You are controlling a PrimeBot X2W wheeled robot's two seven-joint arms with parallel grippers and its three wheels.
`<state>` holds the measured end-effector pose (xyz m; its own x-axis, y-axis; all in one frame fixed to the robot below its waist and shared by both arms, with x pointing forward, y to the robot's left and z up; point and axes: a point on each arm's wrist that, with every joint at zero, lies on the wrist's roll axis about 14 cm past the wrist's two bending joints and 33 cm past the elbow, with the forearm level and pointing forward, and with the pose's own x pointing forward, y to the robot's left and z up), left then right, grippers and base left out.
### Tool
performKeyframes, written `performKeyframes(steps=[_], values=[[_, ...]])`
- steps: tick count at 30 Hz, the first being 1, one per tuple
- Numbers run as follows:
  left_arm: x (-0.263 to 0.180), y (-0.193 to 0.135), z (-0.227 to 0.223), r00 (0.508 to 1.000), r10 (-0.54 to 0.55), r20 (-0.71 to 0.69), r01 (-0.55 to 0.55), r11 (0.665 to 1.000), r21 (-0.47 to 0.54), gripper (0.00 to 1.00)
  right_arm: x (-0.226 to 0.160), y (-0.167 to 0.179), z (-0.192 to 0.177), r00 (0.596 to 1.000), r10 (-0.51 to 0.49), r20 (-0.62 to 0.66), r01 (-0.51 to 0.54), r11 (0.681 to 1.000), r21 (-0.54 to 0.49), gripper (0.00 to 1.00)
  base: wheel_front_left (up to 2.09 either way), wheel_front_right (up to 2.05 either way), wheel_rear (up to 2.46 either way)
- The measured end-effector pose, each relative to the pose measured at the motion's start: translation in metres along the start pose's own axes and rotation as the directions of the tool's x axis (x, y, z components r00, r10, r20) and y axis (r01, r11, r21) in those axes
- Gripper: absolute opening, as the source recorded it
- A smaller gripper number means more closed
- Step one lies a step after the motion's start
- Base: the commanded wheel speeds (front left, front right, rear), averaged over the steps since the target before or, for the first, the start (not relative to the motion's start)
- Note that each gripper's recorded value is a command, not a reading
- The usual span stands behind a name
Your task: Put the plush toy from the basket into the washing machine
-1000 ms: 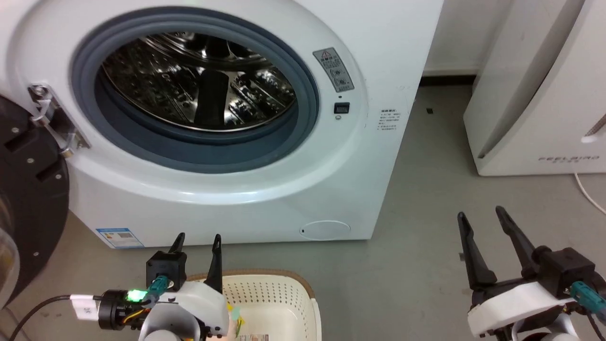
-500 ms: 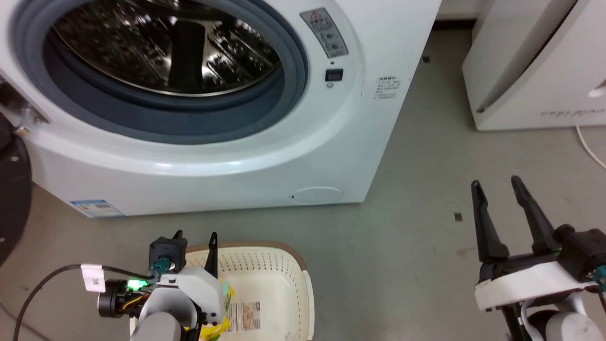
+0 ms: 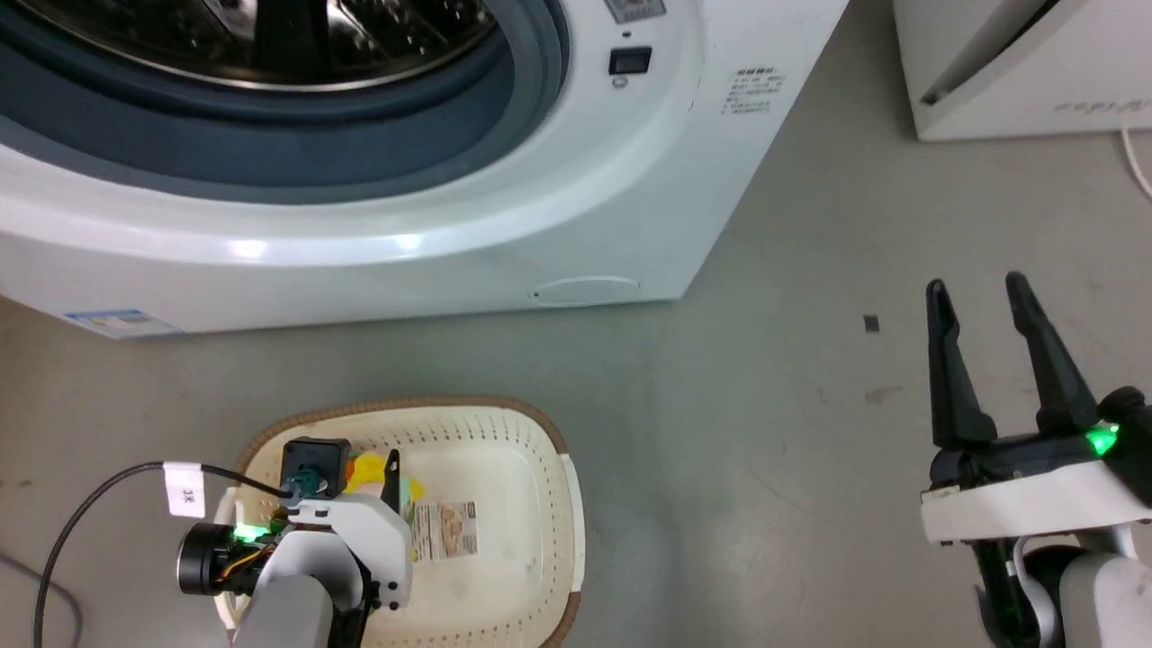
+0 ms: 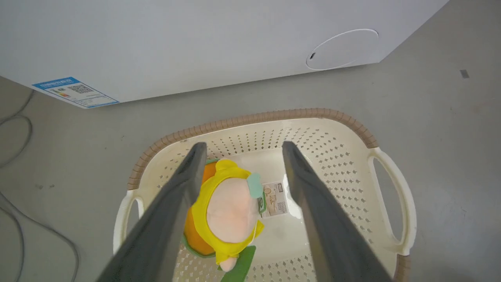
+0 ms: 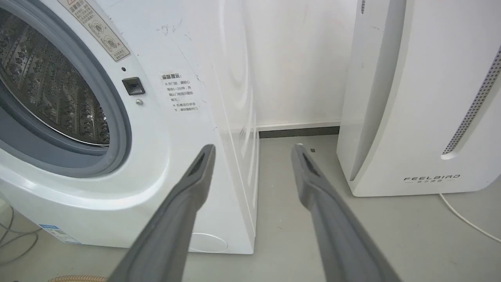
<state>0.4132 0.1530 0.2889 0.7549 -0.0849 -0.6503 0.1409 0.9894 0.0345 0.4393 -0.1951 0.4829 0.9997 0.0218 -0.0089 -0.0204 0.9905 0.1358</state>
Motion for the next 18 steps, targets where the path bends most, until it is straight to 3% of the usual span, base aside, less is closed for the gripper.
performKeyframes(steps=[18], values=[[0.038, -0.003, -0.078, 0.966, -0.022, -0.258, 0.027, 1.000, 0.017, 1.00, 0.032, -0.012, -0.033, 1.000, -0.023, -0.016, 0.023, 0.999, 0.028, 1.00, 0.00, 0.00, 0.00]])
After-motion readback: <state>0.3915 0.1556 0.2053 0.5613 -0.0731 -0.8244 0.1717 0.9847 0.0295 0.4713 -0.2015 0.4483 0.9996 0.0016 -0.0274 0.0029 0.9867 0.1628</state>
